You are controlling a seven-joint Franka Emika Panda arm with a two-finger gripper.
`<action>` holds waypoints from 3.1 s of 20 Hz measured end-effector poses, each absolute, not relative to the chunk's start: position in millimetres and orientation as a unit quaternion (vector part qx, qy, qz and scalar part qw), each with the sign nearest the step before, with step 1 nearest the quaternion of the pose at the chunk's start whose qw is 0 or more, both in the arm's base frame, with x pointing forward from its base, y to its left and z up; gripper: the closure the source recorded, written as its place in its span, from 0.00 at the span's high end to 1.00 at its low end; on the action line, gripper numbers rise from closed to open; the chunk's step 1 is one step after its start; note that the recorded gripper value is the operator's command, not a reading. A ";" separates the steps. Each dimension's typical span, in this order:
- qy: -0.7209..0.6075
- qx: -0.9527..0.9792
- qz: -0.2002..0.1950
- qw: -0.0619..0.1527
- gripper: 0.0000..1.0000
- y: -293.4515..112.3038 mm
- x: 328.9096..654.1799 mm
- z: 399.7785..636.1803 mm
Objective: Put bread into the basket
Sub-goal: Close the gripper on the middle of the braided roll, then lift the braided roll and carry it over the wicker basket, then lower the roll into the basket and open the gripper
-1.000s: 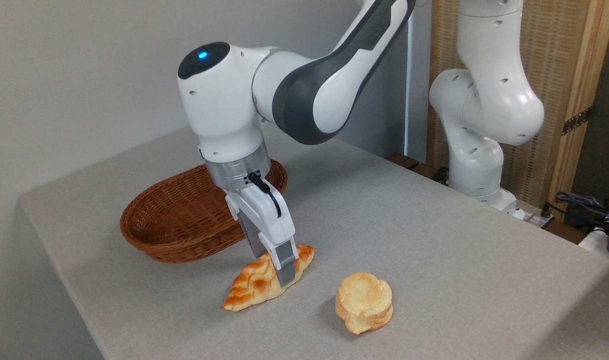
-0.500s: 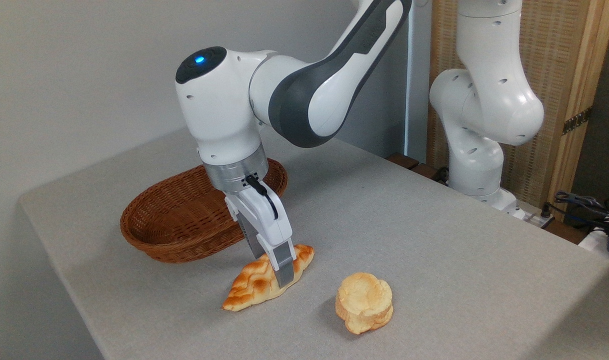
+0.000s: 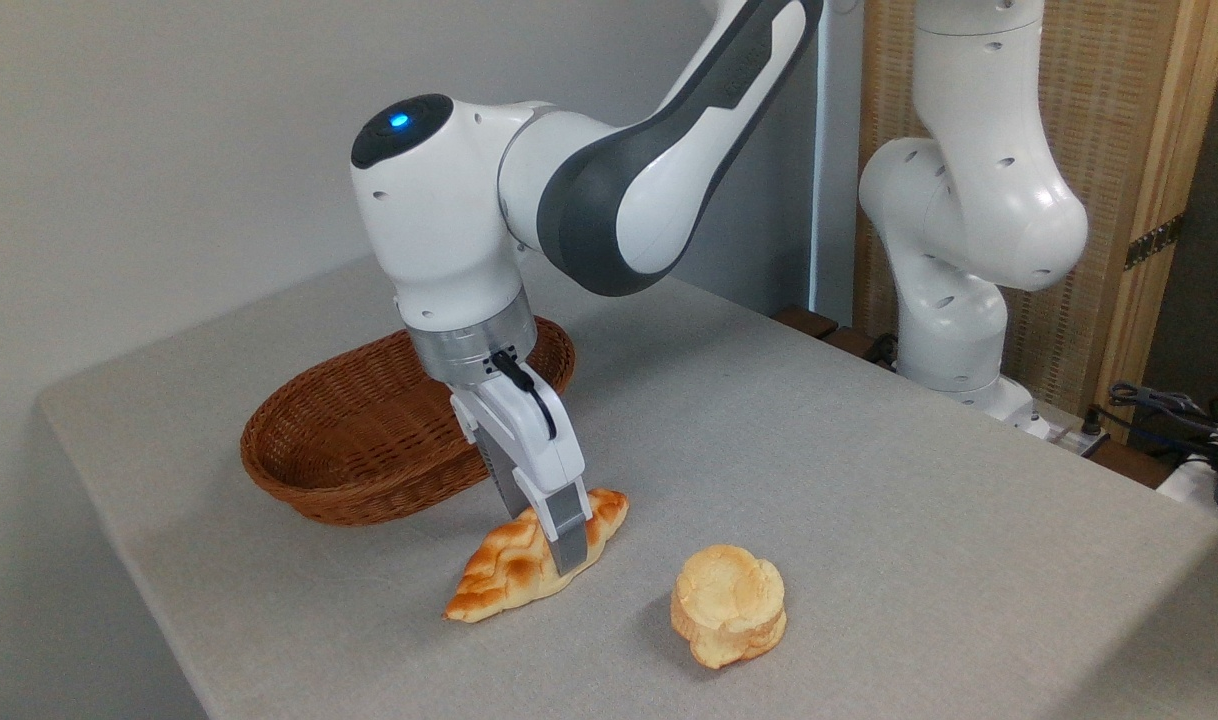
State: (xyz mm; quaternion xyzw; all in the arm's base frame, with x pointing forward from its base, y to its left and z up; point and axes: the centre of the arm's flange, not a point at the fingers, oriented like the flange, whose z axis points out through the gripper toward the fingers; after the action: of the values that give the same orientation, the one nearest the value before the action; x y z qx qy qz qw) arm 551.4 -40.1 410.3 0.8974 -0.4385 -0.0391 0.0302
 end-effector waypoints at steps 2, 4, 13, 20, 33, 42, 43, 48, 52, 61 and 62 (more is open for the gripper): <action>-0.438 0.897 -0.039 0.030 0.48 -39.8 551.4 410.3; -0.438 0.898 -0.039 0.030 0.48 -39.4 551.5 410.5; -0.439 0.898 -0.025 0.026 0.51 -39.4 552.3 425.4; -0.431 0.901 0.041 0.031 0.52 -44.4 556.8 485.9; -0.425 0.899 0.073 0.080 1.00 -177.0 534.6 519.0; -0.430 0.897 0.057 0.084 1.00 -186.3 536.7 501.1; -0.430 0.897 0.057 0.084 1.00 -186.3 536.8 501.0; -0.428 0.898 0.057 0.084 1.00 -184.0 537.6 501.2; -0.424 0.900 0.058 0.082 1.00 -178.2 539.7 502.1; -0.392 0.917 0.067 0.025 1.00 -106.9 554.5 519.4; -0.386 0.920 0.067 0.015 1.00 -93.9 556.0 521.5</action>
State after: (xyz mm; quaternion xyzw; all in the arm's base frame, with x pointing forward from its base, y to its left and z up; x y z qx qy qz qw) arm 556.0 -93.9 521.5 0.9198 -0.3863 0.0674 0.0151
